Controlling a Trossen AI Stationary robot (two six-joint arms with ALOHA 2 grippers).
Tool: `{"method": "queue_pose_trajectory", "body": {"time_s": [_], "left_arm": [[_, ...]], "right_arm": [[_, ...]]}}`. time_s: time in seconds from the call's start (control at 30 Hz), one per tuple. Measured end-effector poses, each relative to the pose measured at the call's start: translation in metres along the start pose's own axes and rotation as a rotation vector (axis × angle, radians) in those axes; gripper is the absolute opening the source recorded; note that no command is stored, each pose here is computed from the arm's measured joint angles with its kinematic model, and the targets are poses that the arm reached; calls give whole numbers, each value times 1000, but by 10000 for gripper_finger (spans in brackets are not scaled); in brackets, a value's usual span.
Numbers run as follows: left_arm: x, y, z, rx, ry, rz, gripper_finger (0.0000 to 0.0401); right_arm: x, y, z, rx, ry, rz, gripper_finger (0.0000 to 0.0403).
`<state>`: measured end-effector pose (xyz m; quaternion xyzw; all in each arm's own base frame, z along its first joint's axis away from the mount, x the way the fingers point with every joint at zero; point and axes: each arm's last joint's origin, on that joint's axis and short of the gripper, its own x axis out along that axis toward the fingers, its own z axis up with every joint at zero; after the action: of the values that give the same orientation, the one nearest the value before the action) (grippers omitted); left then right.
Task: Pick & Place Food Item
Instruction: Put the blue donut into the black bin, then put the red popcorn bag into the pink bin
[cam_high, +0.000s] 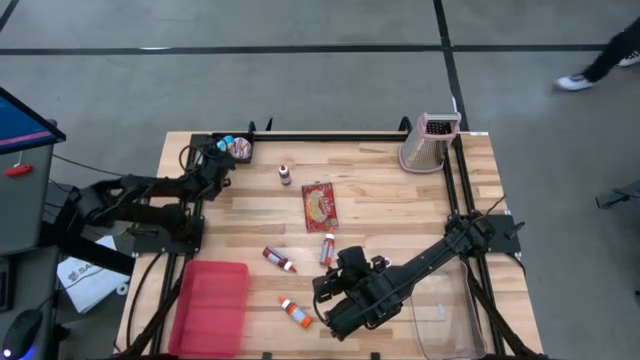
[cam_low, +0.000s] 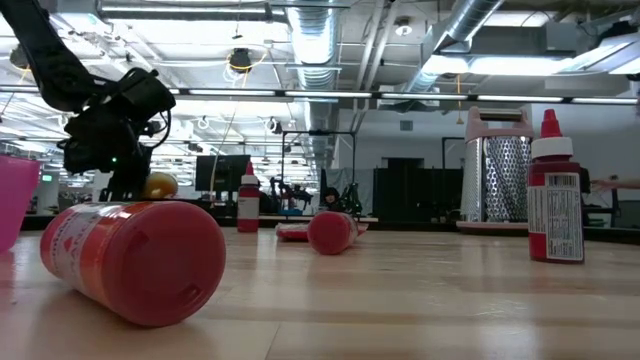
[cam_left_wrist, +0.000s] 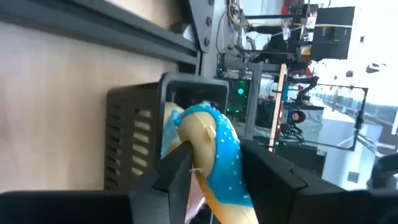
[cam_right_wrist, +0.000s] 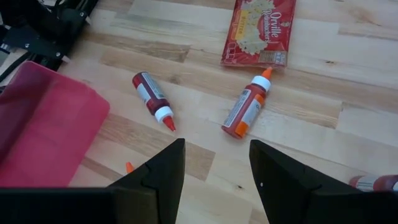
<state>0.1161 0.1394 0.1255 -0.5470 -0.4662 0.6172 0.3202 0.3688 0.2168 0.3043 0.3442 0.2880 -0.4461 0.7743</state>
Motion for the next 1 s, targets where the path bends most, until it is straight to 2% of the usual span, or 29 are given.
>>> {"method": "queue_pose_trajectory", "body": {"time_s": [0.17, 0.33, 0.47, 0.83, 1.0], "left_arm": [[5, -3, 3, 27, -14, -3, 161], [8, -12, 0, 56, 82, -15, 187], [5, -17, 0, 91, 97, -34, 200], [-17, -25, 20, 224, 129, 20, 207], [-31, -32, 33, 323, 147, -3, 206]], "right_arm": [[0, 1, 0, 6, 1, 7, 172], [0, 2, 0, 14, -1, 19, 172], [-1, 2, -1, 16, -11, 28, 173], [-2, 2, -2, 21, -44, 38, 173], [-2, 2, -2, 15, -48, 38, 173]]}}
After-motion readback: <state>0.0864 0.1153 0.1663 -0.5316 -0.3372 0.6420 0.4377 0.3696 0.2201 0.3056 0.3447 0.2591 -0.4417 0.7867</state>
